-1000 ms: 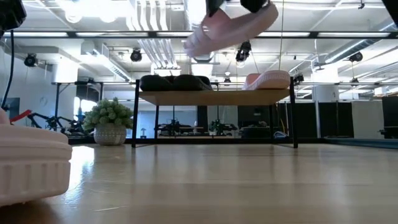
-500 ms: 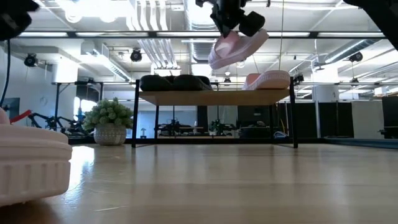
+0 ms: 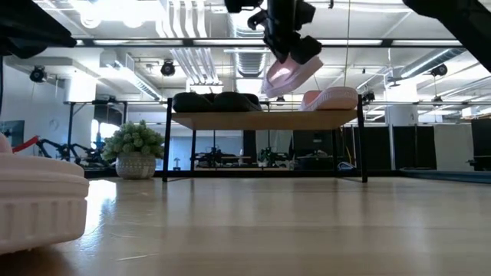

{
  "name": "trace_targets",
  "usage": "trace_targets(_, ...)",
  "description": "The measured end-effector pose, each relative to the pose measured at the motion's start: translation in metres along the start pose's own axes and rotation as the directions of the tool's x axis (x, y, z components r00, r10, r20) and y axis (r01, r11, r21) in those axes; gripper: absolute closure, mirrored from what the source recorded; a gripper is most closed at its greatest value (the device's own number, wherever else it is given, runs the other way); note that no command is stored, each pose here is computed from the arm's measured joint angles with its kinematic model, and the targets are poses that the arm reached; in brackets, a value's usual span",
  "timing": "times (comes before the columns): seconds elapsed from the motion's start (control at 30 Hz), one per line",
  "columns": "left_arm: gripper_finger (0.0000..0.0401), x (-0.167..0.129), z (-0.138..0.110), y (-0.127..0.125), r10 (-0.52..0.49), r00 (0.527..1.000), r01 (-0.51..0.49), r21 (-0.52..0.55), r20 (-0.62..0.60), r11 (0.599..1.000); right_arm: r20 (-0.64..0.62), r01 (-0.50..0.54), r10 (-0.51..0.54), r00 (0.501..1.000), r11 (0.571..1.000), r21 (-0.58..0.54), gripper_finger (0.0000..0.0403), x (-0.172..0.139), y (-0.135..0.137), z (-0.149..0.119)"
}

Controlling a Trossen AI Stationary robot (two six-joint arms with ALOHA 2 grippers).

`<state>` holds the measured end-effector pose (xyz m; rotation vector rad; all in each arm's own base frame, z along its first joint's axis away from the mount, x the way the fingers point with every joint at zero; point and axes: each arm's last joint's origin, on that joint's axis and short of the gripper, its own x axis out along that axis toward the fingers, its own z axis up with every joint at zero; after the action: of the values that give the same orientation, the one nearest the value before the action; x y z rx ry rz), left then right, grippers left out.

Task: Pick and place slides into the shelf
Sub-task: Put the pink slipper on the shelf

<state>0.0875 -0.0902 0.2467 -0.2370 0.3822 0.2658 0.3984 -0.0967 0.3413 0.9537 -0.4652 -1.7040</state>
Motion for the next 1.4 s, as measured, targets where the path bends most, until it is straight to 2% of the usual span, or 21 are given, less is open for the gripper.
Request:
trace_targets(0.2,0.0331,-0.002,0.001,0.002,-0.043,0.998,0.044,0.006,-0.046,0.999,-0.023,0.063,-0.062,0.998,0.997,0.033,0.039,0.019,-0.002,-0.015)
trace_targets(0.47,0.0331,-0.002,-0.001,0.0,-0.078,0.991,0.079,0.002,-0.106,0.997,-0.037,0.064,-0.06,0.998,0.989,0.13,0.039,0.034,0.004,-0.021)
trace_targets(0.7,0.0331,0.0,-0.005,-0.003,-0.077,0.988,0.081,0.021,-0.136,0.997,-0.053,0.084,-0.078,0.996,0.989,0.121,0.039,0.037,0.004,-0.021)
trace_targets(0.83,0.0331,0.001,-0.006,-0.005,-0.07,0.988,0.075,0.033,-0.141,0.997,-0.075,0.11,-0.104,0.992,0.991,0.072,0.0388,0.041,0.001,-0.025)
trace_targets(0.93,0.0331,0.002,-0.007,-0.006,-0.066,0.988,0.072,0.038,-0.143,0.997,-0.092,0.127,-0.123,0.988,0.991,0.038,0.037,0.042,-0.002,-0.027)
trace_targets(1.13,0.0331,0.002,-0.006,-0.006,-0.071,0.988,0.076,0.032,-0.14,0.997,-0.142,0.134,-0.13,0.981,0.991,0.021,0.0302,0.04,-0.002,-0.032)
trace_targets(1.27,0.0331,0.001,-0.006,-0.005,-0.074,0.988,0.079,0.027,-0.139,0.997,-0.183,0.141,-0.151,0.971,0.988,-0.07,0.0265,0.04,-0.002,-0.033)
trace_targets(1.4,0.0331,0.001,-0.006,-0.005,-0.075,0.987,0.079,0.026,-0.139,0.997,-0.188,0.125,-0.154,0.97,0.979,-0.159,0.0246,0.039,-0.002,-0.034)
